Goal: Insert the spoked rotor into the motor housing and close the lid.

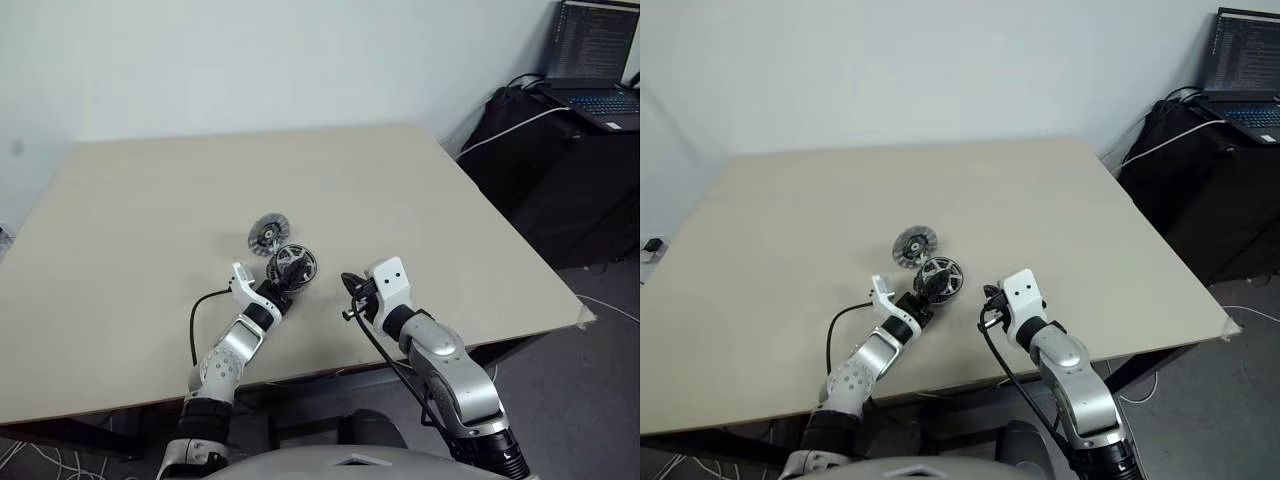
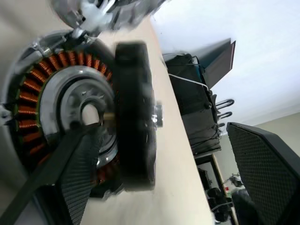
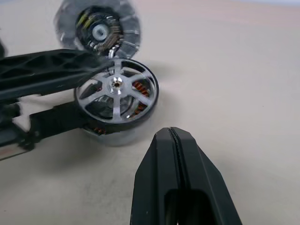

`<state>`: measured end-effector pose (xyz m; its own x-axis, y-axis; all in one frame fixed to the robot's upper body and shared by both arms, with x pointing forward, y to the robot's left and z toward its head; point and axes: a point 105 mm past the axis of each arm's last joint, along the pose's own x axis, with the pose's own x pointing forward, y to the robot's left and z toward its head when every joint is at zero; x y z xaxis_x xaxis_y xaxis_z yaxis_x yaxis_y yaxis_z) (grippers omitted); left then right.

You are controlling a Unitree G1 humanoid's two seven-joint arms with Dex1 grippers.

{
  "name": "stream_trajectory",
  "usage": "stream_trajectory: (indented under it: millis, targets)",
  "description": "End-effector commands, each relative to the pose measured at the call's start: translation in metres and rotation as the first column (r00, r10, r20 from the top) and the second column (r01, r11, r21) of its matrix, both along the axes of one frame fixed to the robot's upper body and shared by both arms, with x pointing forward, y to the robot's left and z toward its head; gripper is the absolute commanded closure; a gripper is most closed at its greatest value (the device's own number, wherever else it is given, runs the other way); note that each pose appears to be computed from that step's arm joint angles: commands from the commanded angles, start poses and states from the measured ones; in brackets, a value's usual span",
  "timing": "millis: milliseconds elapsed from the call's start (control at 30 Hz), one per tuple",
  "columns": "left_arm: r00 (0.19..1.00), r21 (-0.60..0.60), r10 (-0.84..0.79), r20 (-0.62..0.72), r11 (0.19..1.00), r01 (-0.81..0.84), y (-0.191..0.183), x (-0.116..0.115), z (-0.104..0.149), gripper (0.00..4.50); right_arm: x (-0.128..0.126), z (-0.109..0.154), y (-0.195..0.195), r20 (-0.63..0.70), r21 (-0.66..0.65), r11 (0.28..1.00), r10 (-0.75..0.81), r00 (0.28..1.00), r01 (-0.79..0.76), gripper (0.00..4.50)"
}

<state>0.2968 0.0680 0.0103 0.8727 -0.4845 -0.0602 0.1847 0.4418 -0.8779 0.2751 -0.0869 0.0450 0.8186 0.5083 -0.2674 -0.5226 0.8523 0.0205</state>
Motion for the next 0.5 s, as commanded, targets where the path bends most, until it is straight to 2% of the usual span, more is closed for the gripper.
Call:
stream_trajectory:
  millis: [33, 367, 500]
  targets:
    - [0.993, -0.083, -0.006, 0.120, 0.996, 0.016, -0.0240, 0.0013, 0.0330, 0.04, 0.0047, 0.0160, 0.0031, 0.061, 0.021, 1.000, 0.010, 0.998, -0.012, 4.50]
    - [0.992, -0.059, -0.006, 0.124, 0.998, 0.014, -0.0264, 0.0011, 0.0317, 0.04, 0.0055, 0.0164, 0.0048, 0.063, 0.022, 1.000, 0.020, 0.998, -0.022, 4.50]
    - [0.985, 0.046, -0.001, 0.171, 0.999, -0.006, -0.0192, 0.0004, 0.0320, 0.04, 0.0054, 0.0146, 0.0030, 0.057, 0.023, 1.000, 0.012, 0.998, -0.014, 4.50]
